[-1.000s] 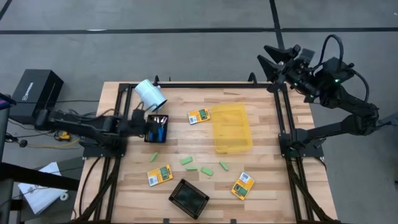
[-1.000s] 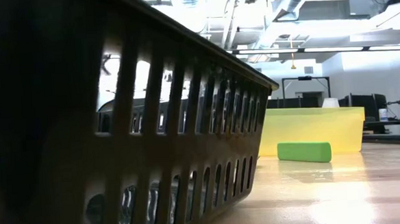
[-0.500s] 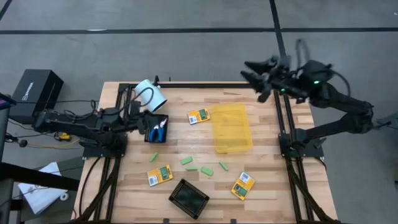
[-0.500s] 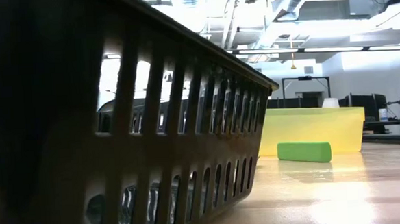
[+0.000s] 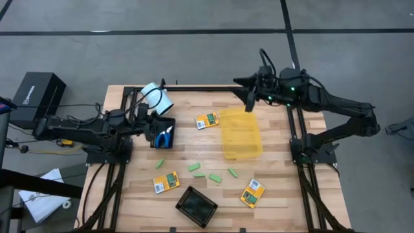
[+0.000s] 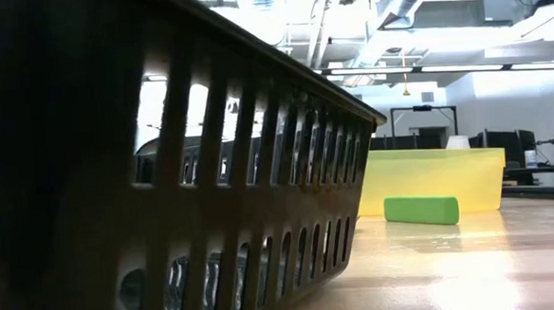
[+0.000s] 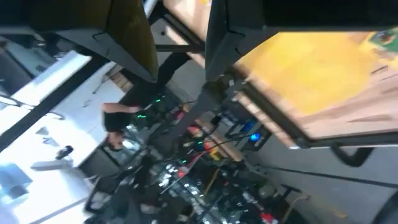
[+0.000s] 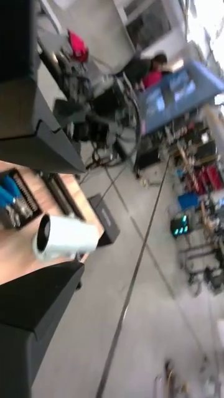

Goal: Pick & Place School Supplies
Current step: Put the top crayon box into the yellow bin

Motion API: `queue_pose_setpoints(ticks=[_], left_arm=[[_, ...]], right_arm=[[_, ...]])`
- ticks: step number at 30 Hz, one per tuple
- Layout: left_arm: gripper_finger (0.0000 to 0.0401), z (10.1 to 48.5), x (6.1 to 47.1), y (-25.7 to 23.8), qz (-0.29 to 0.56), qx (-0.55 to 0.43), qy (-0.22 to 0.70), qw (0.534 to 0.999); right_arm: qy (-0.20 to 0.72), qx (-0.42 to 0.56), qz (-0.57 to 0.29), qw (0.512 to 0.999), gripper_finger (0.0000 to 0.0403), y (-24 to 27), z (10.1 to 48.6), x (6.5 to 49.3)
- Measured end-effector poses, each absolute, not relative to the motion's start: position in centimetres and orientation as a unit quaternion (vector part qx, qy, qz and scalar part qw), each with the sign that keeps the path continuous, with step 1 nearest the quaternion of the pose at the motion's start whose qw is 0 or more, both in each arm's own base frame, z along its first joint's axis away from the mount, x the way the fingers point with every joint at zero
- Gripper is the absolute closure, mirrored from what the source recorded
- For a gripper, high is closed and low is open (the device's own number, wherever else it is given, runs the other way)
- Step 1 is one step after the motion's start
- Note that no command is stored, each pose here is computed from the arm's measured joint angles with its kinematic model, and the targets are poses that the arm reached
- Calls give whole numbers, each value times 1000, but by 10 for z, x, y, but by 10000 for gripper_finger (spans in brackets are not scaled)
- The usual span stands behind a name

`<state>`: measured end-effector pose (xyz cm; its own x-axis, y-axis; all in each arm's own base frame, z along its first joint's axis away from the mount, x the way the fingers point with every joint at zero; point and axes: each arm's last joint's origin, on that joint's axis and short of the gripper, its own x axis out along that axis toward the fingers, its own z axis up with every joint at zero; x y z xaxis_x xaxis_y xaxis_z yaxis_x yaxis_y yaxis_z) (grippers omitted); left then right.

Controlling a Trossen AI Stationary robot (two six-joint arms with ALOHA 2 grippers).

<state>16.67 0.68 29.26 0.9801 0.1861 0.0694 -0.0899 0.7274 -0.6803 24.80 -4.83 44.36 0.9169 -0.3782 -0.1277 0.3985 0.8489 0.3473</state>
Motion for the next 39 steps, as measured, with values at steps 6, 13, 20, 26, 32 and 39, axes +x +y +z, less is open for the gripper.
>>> queue_pose_setpoints(ticks=[6, 13, 20, 26, 32, 39], left_arm=[[284, 288, 174, 16, 62, -360, -48, 930], [285, 283, 180, 21, 64, -361, -35, 930], [286, 281, 183, 24, 74, -361, -36, 929], [286, 282, 183, 24, 82, -363, -45, 927], [286, 283, 183, 25, 97, -363, -54, 925], [286, 283, 183, 25, 100, -375, -58, 920]], right_arm=[[95, 235, -271, 929, 168, -95, 428, 240], [202, 245, -249, 915, 168, -149, 426, 249], [280, 295, -190, 894, 168, -206, 387, 276], [320, 341, -198, 861, 168, -251, 345, 280], [359, 375, -170, 837, 183, -270, 313, 283], [410, 387, -128, 816, 217, -281, 276, 290]])
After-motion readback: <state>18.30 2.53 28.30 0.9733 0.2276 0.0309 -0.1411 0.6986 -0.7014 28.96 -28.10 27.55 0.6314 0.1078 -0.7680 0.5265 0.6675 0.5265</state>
